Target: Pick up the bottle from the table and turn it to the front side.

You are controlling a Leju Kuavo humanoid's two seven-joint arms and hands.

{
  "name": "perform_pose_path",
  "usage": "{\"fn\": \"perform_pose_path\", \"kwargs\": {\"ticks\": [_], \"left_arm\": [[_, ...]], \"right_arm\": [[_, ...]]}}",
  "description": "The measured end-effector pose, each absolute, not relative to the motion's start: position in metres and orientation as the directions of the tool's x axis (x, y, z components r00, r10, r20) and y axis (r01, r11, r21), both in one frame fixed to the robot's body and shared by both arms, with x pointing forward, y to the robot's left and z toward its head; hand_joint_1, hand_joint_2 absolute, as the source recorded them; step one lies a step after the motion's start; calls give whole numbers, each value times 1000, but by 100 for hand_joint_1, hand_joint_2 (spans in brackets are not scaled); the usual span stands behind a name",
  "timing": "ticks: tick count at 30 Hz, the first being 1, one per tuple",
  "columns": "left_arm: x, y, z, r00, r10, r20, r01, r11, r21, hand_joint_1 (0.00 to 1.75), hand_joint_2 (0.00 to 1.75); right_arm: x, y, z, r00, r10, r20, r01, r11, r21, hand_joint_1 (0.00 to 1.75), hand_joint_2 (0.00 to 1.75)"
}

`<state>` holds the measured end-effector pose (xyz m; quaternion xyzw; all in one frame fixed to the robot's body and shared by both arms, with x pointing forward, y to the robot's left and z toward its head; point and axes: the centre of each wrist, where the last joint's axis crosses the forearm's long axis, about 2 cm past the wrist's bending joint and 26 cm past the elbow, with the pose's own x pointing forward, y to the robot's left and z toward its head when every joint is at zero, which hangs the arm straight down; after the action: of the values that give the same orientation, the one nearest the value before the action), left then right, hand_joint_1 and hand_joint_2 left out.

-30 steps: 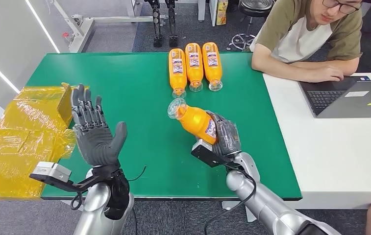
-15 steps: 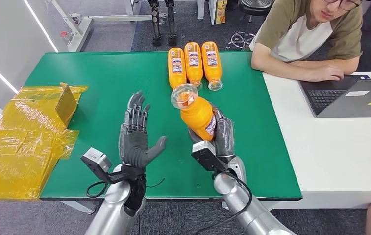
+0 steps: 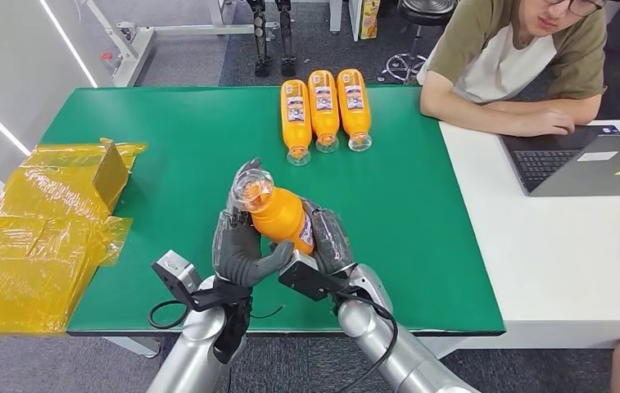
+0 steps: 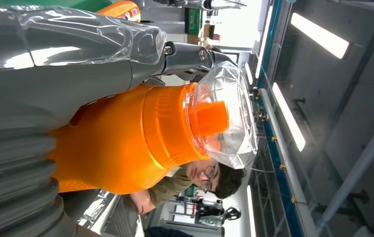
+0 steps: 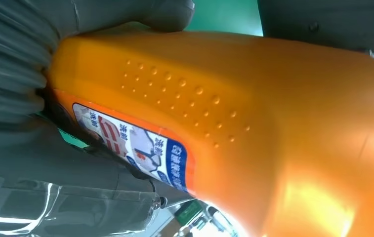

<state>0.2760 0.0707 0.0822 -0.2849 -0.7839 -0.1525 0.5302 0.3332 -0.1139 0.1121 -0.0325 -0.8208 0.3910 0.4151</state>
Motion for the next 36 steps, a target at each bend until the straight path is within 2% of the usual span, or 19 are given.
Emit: {"fn": "perform_pose_path", "kwargs": {"ticks": [10, 21, 25, 36], "left_arm": [[275, 77, 72, -237, 287, 928, 585, 805, -99, 0, 175], [272, 78, 62, -203, 278, 939, 580, 807, -113, 1, 175], [270, 77, 59, -188, 285, 940, 582, 803, -127, 175, 175], [269, 77, 57, -160, 320, 934, 589, 790, -169, 175, 175]], "right_arm": [[331, -116, 107, -690, 391, 610, -342, 567, -750, 175, 175], [329, -124, 103, -705, 412, 578, -357, 498, -790, 175, 175], [323, -128, 100, -707, 429, 563, -350, 479, -805, 175, 175], [316, -134, 100, -714, 458, 530, -322, 457, -829, 175, 175]]}}
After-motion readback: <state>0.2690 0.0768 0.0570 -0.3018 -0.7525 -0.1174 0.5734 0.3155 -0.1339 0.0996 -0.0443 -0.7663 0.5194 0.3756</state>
